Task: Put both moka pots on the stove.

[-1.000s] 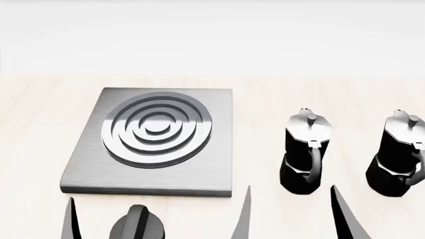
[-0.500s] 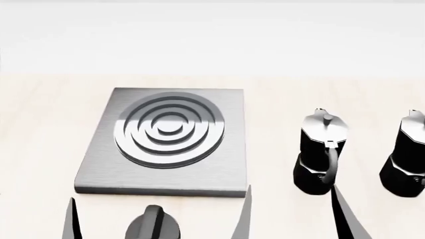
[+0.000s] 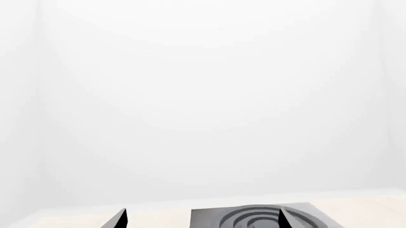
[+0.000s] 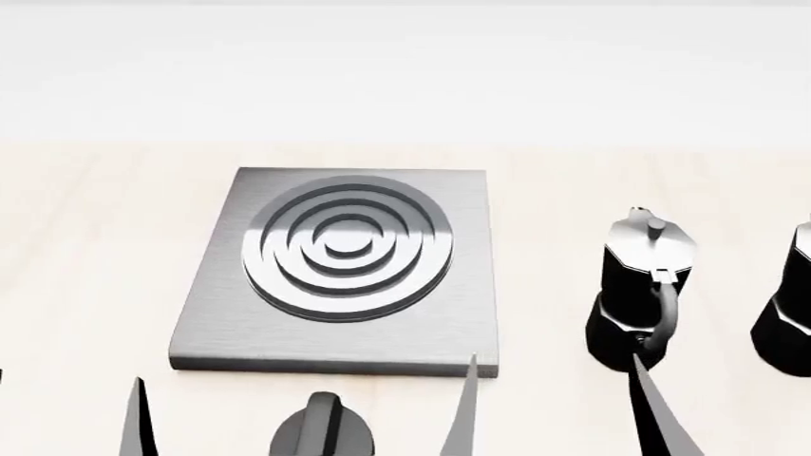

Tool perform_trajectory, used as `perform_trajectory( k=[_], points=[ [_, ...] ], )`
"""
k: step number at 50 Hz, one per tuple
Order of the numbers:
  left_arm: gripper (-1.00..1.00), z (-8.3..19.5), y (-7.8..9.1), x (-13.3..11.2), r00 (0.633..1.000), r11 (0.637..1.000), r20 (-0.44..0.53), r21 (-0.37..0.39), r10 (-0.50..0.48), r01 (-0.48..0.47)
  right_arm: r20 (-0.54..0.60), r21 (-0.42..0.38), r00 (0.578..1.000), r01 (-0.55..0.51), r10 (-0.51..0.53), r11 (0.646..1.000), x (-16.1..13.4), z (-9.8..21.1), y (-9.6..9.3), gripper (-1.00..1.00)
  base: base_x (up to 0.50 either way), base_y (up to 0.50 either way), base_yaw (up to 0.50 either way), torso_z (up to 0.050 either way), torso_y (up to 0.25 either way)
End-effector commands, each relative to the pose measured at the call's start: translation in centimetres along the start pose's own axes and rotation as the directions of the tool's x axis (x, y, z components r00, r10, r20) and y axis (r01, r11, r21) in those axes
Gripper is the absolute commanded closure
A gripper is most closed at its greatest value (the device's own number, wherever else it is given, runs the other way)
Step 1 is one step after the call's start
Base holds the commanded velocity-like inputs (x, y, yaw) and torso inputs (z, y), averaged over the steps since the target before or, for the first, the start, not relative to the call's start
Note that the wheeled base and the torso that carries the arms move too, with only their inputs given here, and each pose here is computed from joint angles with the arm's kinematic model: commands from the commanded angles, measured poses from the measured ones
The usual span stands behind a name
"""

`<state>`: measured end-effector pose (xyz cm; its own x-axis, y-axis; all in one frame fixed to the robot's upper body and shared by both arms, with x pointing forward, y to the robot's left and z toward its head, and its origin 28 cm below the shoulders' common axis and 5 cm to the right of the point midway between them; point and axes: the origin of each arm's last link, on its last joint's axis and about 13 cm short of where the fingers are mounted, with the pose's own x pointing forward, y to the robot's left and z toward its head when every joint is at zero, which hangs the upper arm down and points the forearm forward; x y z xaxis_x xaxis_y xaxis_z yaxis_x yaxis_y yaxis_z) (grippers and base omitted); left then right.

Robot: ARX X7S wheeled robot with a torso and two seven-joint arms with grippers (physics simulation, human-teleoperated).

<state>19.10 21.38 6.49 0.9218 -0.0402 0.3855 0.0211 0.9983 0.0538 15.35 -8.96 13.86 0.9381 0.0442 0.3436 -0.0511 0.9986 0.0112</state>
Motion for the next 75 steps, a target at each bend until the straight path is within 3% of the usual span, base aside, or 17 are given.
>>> perform_trajectory(
  k=[1, 24, 27, 31, 37, 47, 53, 57, 59, 67, 70, 75],
  points=[
    [-1.00, 0.0, 0.0, 0.0, 1.000, 1.000, -0.001, -0.001, -0.001, 0.001, -0.017, -0.025, 1.000, -0.004, 0.004, 1.000, 0.0, -0.3, 0.1, -1.00, 0.00, 0.00, 0.00, 0.000, 0.000],
    [-1.00, 0.0, -0.1, -0.1, 1.000, 1.000, 0.005, -0.004, -0.004, 0.004, -0.040, -0.031, 0.998, 0.041, -0.042, 0.999, 1.2, 1.4, -0.2, -1.00, 0.00, 0.00, 0.00, 0.000, 0.000],
    [-1.00, 0.1, -0.1, -0.1, 1.000, 1.000, 0.006, -0.005, -0.004, 0.004, -0.116, -0.038, 0.992, 0.048, -0.052, 0.998, 2.2, 1.8, -0.5, -1.00, 0.00, 0.00, 0.00, 0.000, 0.000],
    [-1.00, 0.0, -0.2, 0.0, 1.000, 1.000, 0.001, -0.005, -0.008, 0.008, -0.110, -0.025, 0.991, 0.079, -0.081, 0.997, 4.4, 2.2, -1.3, -1.00, 0.00, 0.00, 0.00, 0.000, 0.000],
    [-1.00, -0.1, -0.2, 0.0, 1.000, 1.000, -0.001, -0.007, -0.011, 0.011, -0.167, -0.115, 0.979, 0.100, -0.119, 0.988, 7.1, 2.7, -2.6, -1.00, 0.00, 0.00, 0.00, 0.000, 0.000],
    [-1.00, -0.1, 0.0, 0.1, 1.000, 1.000, -0.004, -0.013, -0.005, 0.005, -0.217, -0.173, 0.964, 0.120, -0.156, 0.978, 10.0, 3.5, -4.5, -1.00, 0.00, 0.00, 0.00, 0.000, 0.000],
    [-1.00, -0.1, 0.0, 0.0, 1.000, 1.000, -0.003, -0.011, -0.002, 0.002, -0.304, -0.211, 0.942, 0.080, -0.143, 0.974, 10.7, 2.9, -5.5, -1.00, 0.00, 0.00, 0.00, 0.000, 0.000],
    [-1.00, -0.1, 0.0, 0.1, 1.000, 1.000, -0.005, -0.011, 0.000, 0.000, -0.383, -0.189, 0.917, 0.041, -0.112, 0.981, 10.9, 2.5, -6.4, -1.00, 0.00, 0.00, 0.00, 0.000, 0.000],
    [-1.00, -0.1, 0.0, 0.1, 1.000, 1.000, -0.006, -0.011, -0.001, 0.001, -0.415, -0.124, 0.907, 0.021, -0.071, 0.992, 11.0, 2.5, -6.7, -1.00, 0.00, 0.00, 0.00, 0.000, 0.000],
    [-1.00, -0.3, 0.1, 0.1, 1.000, 1.000, -0.007, -0.010, 0.004, -0.005, -0.487, -0.133, 0.871, -0.006, -0.060, 0.991, 12.3, 1.6, -8.1, -1.00, 0.00, 0.00, 0.00, 0.000, 0.000],
    [-1.00, -0.4, 0.1, 0.1, 1.000, 1.000, -0.008, -0.010, 0.005, -0.005, -0.530, -0.072, 0.848, -0.031, -0.012, 0.997, 13.0, 1.3, -8.5, -1.00, 0.00, 0.00, 0.00, 0.000, 0.000],
    [-1.00, -0.5, 0.2, 0.2, 1.000, 1.000, -0.008, -0.010, 0.012, -0.012, -0.553, -0.113, 0.832, -0.013, -0.052, 0.993, 14.0, 0.6, -9.2, -1.00, 0.00, 0.00, 0.00, 0.000, 0.000]
  ],
)
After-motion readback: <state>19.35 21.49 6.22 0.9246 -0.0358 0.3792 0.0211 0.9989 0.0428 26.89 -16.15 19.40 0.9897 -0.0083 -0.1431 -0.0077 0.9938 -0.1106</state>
